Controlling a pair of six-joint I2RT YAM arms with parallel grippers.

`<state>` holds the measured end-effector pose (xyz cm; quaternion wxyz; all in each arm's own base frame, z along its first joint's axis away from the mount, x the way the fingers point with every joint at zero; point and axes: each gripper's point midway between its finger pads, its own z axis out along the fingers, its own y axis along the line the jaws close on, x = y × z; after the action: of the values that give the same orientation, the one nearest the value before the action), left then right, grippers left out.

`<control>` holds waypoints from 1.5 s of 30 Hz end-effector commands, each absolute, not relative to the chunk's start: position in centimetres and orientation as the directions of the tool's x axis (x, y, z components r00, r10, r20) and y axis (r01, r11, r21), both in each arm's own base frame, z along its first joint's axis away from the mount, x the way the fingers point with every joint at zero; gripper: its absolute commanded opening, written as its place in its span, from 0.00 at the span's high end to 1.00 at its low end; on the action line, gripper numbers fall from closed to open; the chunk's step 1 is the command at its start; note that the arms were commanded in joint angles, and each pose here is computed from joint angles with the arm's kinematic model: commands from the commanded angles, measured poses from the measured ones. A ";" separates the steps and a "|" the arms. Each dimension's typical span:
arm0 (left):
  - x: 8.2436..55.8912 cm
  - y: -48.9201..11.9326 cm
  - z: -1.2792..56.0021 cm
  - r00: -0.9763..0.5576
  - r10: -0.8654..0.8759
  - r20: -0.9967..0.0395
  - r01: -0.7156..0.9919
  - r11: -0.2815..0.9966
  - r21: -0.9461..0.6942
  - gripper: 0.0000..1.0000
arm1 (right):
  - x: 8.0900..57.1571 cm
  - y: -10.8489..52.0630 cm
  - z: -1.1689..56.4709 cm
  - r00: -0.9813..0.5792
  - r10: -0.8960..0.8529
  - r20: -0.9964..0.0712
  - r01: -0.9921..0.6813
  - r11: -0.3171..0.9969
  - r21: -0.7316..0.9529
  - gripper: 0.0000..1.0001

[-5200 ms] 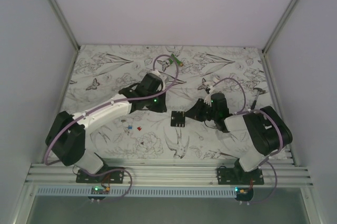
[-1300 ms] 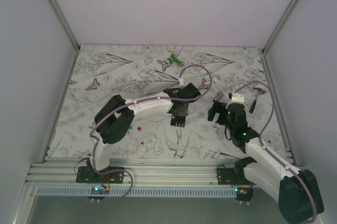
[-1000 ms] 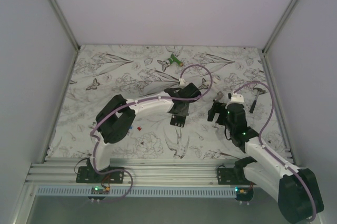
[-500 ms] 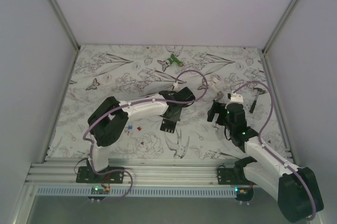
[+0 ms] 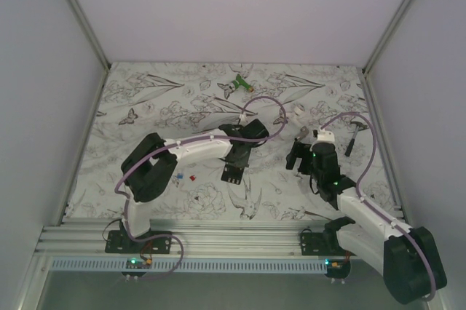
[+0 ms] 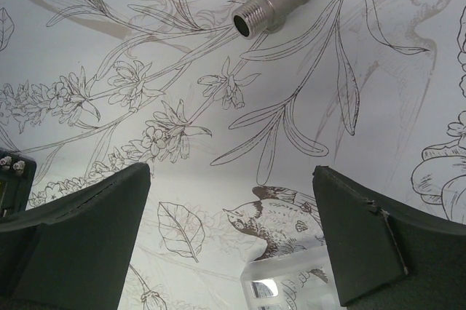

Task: Snap on the fuse box
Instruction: Install the fuse at the fuse box base.

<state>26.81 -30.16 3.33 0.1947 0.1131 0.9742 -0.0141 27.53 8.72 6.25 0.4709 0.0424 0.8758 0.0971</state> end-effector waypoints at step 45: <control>23.9 -25.9 4.6 -0.921 0.238 -0.307 0.214 0.971 0.110 0.85 | 28.4 9.1 7.4 -0.530 0.172 -0.830 -0.036 0.974 0.225 0.00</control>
<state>24.92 -26.87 3.39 0.1774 0.0996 0.9788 0.0241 27.36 8.99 5.79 0.4618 0.0376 0.8803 0.1018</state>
